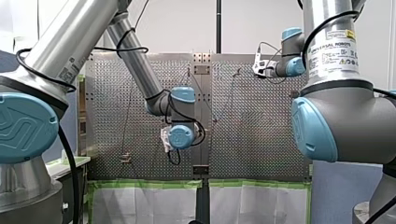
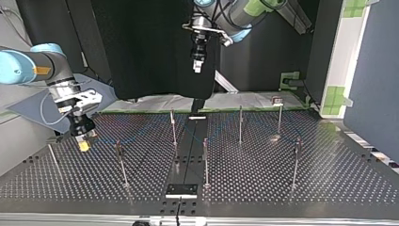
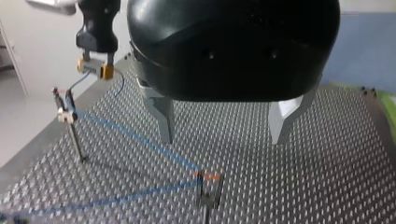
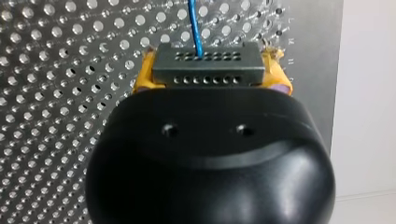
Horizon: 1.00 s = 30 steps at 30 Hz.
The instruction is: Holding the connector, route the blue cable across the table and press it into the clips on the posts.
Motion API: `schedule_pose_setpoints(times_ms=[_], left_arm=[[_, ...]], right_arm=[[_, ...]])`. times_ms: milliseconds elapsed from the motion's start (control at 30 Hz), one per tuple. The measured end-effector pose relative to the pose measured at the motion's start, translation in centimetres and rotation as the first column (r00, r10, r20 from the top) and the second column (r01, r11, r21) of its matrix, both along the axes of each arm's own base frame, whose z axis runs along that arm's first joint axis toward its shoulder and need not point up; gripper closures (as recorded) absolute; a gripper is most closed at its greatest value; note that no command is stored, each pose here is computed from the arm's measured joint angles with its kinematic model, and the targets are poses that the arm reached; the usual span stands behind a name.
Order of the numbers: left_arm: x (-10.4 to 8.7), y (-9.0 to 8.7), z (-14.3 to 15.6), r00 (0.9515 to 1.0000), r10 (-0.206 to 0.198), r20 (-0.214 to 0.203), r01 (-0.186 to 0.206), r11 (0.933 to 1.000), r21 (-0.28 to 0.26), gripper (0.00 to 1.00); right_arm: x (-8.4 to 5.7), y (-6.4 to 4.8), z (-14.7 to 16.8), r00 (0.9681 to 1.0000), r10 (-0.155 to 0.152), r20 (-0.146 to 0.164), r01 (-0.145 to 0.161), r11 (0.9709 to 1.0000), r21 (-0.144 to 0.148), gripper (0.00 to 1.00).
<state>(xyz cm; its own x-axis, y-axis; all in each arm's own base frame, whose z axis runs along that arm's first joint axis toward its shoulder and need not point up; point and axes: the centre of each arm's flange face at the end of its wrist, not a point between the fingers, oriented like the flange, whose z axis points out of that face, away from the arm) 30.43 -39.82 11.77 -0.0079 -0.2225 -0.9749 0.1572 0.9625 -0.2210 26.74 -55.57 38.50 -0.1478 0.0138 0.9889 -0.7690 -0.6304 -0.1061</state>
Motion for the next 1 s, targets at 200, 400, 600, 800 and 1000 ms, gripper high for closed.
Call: schedule_pose_setpoints(times_ms=[200, 400, 600, 800, 1000], left_arm=[[1.8, 1.4, 0.0, 0.999, 0.044, 0.0, -0.044, 0.999, 0.001, 0.0], [2.1, 1.7, 0.0, 0.9986, 0.052, 0.0, -0.052, 0.9986, 0.001, 0.0], [2.1, 1.7, 0.0, 0.9987, 0.052, 0.0, -0.052, 0.9987, 0.001, 0.0], [2.1, 1.7, 0.0, 0.9986, 0.052, 0.0, -0.052, 0.9986, 0.001, 0.0], [2.1, 1.7, 0.0, 0.9987, 0.052, 0.0, -0.052, 0.9986, 0.001, 0.0]], right_arm=[[0.2, 0.1, 0.0, 1.0, 0.003, 0.0, -0.003, 1.0, 0.0, 1.0], [0.6, 0.3, 0.0, 1.0, 0.008, 0.001, -0.008, 1.0, -0.001, 1.0], [0.7, 0.3, 0.0, 1.0, 0.009, -0.001, -0.009, 1.0, -0.002, 1.0], [0.7, 0.3, 0.0, 1.0, 0.009, -0.002, -0.009, 1.0, -0.003, 1.0], [0.7, 0.3, 0.0, 1.0, 0.009, -0.002, -0.009, 1.0, -0.003, 1.0]])
